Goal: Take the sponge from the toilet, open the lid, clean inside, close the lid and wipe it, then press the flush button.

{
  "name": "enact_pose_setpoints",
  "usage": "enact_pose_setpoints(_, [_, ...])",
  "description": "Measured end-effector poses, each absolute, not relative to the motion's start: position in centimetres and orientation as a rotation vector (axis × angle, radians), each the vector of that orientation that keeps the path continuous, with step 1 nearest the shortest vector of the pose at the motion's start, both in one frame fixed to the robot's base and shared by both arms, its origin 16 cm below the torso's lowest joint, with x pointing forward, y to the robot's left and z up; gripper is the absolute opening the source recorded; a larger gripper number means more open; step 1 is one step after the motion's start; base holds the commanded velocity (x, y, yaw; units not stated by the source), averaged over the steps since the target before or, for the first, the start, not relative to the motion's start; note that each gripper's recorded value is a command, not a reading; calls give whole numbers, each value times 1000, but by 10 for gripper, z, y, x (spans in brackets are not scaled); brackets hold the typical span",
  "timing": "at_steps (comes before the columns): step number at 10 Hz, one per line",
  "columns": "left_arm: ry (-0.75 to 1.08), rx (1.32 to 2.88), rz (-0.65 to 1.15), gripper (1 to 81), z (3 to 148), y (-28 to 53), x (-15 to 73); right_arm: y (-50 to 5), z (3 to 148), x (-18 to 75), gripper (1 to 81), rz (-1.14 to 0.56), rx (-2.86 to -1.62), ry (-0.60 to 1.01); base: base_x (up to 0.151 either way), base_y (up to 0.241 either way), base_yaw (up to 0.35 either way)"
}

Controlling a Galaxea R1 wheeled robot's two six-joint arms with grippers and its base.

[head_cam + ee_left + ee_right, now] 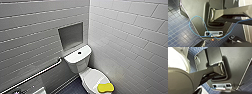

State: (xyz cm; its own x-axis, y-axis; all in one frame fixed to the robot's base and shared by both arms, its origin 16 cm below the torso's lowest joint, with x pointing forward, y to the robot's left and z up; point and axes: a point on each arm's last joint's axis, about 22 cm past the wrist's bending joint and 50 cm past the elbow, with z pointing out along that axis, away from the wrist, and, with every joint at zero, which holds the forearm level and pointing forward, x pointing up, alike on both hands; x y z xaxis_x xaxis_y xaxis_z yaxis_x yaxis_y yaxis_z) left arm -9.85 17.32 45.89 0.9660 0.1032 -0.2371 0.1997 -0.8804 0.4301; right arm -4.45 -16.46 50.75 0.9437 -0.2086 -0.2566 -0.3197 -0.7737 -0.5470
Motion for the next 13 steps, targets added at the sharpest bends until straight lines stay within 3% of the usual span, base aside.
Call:
enact_pose_setpoints(6, [205, 2634, -323, 811, 452, 161, -82, -186, 536, 140, 811, 73, -2379, 384, 0, 0, 0])
enact_pose_setpoints(13, [183, 2646, -262, 811, 422, 151, -40, -219, 543, 342, 811, -185, -2350, 489, 0, 0, 0])
